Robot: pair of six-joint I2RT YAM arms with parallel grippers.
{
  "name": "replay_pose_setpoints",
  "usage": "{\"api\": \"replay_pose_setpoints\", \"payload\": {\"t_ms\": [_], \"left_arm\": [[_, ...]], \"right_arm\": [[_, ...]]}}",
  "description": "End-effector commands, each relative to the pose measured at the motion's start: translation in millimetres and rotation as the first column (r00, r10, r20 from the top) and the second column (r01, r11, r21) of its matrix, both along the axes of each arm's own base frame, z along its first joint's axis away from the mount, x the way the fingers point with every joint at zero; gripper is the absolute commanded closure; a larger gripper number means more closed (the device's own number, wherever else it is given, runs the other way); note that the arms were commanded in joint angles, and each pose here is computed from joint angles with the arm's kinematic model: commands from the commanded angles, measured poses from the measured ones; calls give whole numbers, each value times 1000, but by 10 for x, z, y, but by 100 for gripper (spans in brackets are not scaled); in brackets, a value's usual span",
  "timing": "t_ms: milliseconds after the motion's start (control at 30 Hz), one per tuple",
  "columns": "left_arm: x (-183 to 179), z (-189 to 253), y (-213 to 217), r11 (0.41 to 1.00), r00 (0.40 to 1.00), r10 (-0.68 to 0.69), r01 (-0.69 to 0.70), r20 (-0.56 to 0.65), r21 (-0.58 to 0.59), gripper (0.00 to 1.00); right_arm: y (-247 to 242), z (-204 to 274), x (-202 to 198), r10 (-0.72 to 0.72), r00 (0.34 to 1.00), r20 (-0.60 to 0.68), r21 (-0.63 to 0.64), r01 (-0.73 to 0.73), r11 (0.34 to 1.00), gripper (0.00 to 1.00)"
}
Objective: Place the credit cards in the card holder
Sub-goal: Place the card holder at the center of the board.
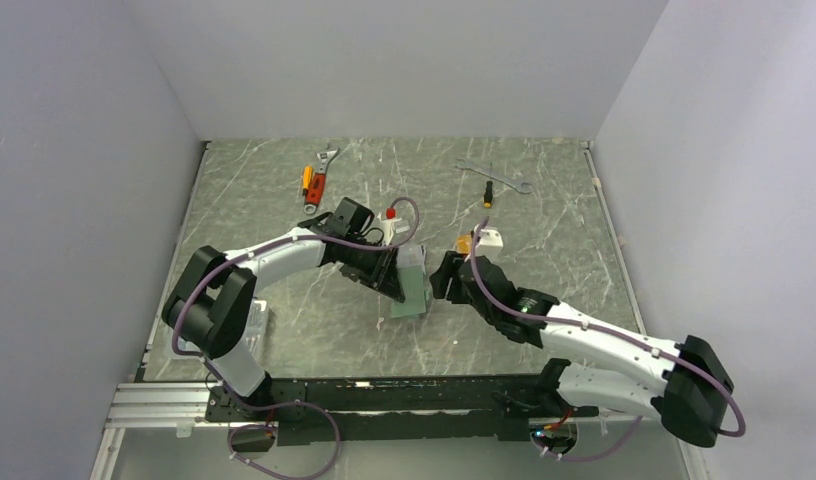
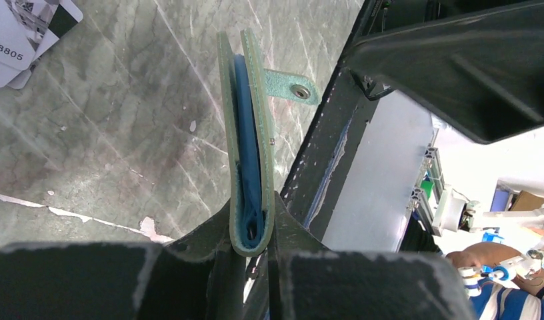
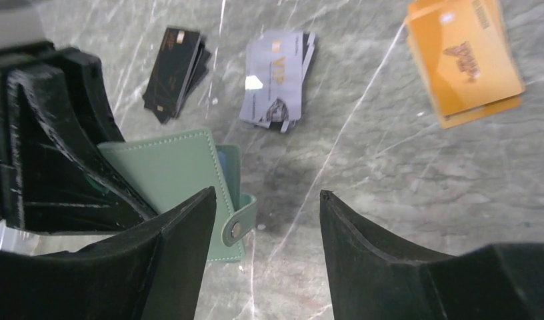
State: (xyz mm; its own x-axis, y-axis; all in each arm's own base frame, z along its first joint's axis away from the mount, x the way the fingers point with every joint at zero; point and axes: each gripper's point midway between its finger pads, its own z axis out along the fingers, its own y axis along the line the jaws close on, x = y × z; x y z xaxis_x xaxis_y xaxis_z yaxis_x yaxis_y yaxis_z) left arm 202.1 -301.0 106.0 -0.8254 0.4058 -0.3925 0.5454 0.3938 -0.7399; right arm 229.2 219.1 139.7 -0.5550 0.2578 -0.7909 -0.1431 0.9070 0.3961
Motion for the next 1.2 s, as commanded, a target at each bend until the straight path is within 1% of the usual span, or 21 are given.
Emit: {"api": "replay_pose_setpoints", "payload": {"t_ms": [0,167,233,300,500,533,567,700,733,833,900,967,1000,1033,1067,1100,1167], "left_arm": [[87,210,-80,997,996,-26,32,85,-69,100],[94,196,-82,998,997,-24,29,79,-63,100],[92,206,-94,997,997,-27,32,78,-70,100],[83,210,-98,997,997,-27,33,71,-76,100],[36,265,-104,994,997,-41,47,57,-103,100],[21,272,-103,993,998,-44,50,54,-107,100],[6,279,-103,992,997,-50,55,51,-113,100],[-52,238,-74,991,997,-67,71,41,-114,99],[-67,210,-59,991,997,-71,75,40,-109,97],[-108,83,-10,993,996,-80,82,27,-80,82],[-113,4,21,996,997,-77,78,21,-51,71],[-90,-67,63,997,997,-68,69,28,-17,52],[-85,-98,88,998,997,-65,65,34,2,34],[-66,-111,116,998,997,-60,59,46,17,22],[-32,-125,154,998,996,-50,48,67,39,15],[-12,-131,188,997,995,-48,43,86,57,11],[58,-112,260,995,991,-40,28,130,91,8]], "right_arm": [[358,-23,-84,160,985,-66,111,-152,982,39],[482,17,-94,213,975,-56,140,-203,969,34],[477,-42,-85,205,976,-77,125,-194,973,34],[456,-132,-75,191,976,-103,106,-180,978,36],[307,-433,-42,119,979,-168,30,-116,993,55],[286,-466,-39,111,978,-174,20,-109,994,59],[261,-488,-35,99,979,-176,15,-98,995,65],[180,-484,-30,68,986,-153,27,-65,998,83],[158,-497,-36,64,986,-153,24,-61,998,87],[116,-563,-80,62,984,-167,17,-60,998,100],[108,-634,-143,75,979,-191,23,-72,997,100],[106,-711,-221,96,972,-216,34,-91,995,100],[105,-742,-257,106,968,-228,39,-99,994,100],[89,-781,-290,109,964,-240,36,-104,994,100],[59,-841,-339,110,959,-261,29,-106,994,100],[41,-877,-375,112,955,-274,30,-108,994,100],[1,-948,-441,109,948,-300,33,-104,994,100]]}}
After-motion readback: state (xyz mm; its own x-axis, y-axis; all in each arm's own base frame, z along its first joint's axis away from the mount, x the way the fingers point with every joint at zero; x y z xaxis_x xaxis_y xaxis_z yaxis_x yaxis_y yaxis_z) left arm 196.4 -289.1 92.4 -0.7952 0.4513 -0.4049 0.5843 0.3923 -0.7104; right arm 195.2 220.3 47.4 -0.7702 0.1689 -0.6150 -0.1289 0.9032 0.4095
